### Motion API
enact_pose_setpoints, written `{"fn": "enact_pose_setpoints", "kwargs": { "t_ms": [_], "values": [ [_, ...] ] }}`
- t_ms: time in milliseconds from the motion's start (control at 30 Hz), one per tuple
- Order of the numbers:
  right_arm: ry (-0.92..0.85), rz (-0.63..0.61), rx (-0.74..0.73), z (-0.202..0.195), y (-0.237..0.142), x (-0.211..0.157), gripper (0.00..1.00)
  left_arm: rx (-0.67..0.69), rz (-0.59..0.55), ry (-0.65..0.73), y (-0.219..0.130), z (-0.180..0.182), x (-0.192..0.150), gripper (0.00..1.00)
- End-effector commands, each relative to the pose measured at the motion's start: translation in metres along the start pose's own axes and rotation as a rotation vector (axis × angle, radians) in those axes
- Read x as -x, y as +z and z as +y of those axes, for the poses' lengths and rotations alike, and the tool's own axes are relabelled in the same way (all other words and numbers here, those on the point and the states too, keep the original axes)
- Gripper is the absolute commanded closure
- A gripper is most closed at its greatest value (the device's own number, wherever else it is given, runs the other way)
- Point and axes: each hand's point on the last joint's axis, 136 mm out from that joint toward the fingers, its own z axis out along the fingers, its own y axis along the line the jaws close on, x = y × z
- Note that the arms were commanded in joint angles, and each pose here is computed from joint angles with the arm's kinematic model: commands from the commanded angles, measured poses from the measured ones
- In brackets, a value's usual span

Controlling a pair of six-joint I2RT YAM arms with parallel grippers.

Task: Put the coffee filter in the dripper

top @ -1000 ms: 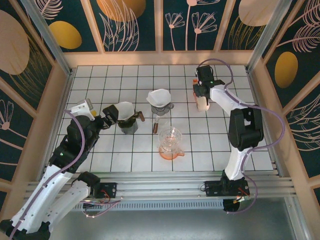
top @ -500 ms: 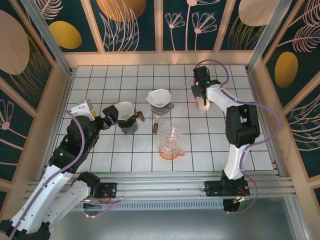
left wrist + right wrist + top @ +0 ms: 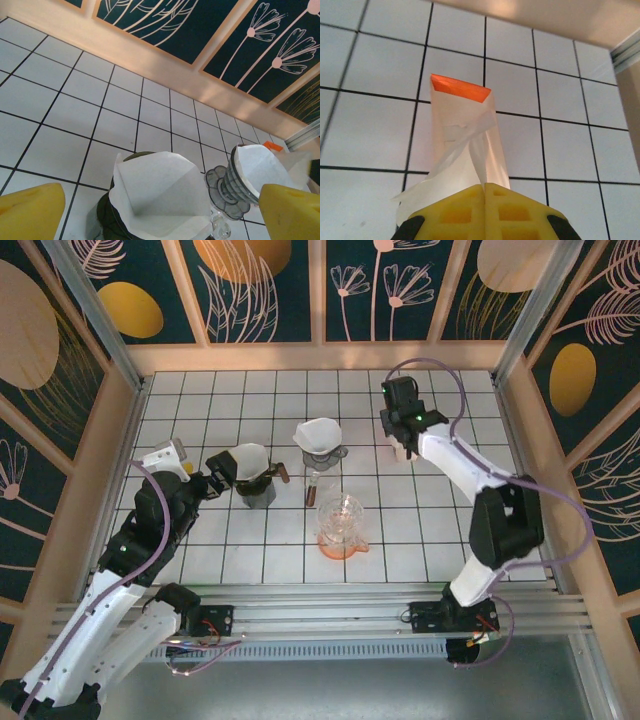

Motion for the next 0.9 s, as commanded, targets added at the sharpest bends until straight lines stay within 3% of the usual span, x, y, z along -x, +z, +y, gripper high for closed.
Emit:
{"fn": "enact_pose_setpoints", "kwargs": {
  "t_ms": [0,167,333,600,867],
  "values": [
    [0.051,-0.018,-0.053,-0.010,-0.040,-0.010,1.00,0.005,-0.011,0.003,-0.002,0.002,0.002,0.01],
    [0.058,-0.043,0.025,0.010,-0.104,-0.024,1.00,-0.004,-0.009,0.018,-0.003,0.000,0.003,0.01],
    [0.103,-0.015,0.229,0.032,-0.176,-0.031,1.00,-0.014,-0.017,0.034,-0.006,-0.004,0.009,0.01],
    [0.159,0.201,0.514,0.057,-0.244,-0.051,1.00,-0.049,0.010,0.048,-0.001,-0.014,0.007,0.01],
    [0.179,0.453,0.692,0.089,-0.272,-0.072,1.00,-0.083,0.031,0.047,0.002,-0.019,0.000,0.01]
  ]
}}
